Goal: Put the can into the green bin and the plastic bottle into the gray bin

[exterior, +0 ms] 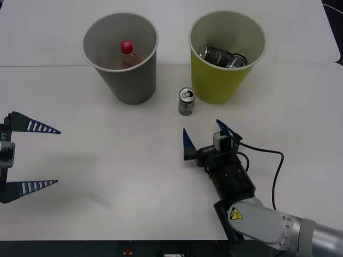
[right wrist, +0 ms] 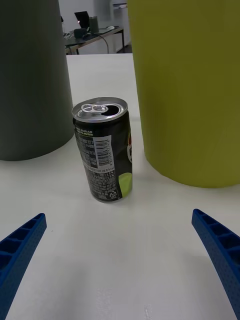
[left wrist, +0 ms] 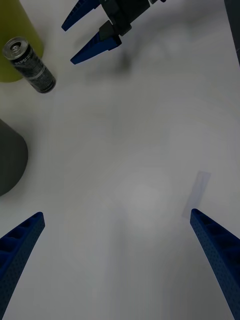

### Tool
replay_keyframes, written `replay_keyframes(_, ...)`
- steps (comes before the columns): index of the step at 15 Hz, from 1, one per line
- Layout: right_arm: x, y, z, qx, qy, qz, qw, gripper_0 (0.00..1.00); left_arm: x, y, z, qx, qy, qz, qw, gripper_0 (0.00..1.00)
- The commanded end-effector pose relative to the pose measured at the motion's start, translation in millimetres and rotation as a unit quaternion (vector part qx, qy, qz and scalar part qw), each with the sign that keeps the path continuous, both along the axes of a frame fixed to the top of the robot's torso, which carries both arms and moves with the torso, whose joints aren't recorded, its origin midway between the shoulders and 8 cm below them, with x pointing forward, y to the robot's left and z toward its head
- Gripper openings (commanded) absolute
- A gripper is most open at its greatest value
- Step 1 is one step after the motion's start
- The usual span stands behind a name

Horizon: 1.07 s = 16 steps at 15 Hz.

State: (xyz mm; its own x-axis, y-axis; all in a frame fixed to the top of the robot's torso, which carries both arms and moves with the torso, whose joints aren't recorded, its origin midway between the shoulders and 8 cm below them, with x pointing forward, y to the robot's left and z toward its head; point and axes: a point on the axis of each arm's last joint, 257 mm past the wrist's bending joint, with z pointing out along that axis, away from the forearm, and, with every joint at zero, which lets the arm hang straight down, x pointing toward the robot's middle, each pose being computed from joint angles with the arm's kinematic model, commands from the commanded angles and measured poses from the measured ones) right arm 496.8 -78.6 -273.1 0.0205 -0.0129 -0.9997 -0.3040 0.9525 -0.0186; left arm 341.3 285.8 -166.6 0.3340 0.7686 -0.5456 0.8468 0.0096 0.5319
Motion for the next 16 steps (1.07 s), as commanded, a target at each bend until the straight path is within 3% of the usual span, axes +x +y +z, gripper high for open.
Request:
replay_keyframes(1,10,13,2,0.000,-0.006,0.000,1.0000,1.00,0,0,0,0.000,0.000,0.000,1.0000,1.00)
replay_keyframes(5,25,25,8,-0.004,-0.015,-0.002,0.9999,1.00,0,0,0,0.000,0.000,0.000,1.0000,1.00)
replay_keyframes(16,71,48,21,0.000,-0.007,-0.023,0.9997,1.00,0,0,0,0.000,0.000,0.000,1.0000,1.00)
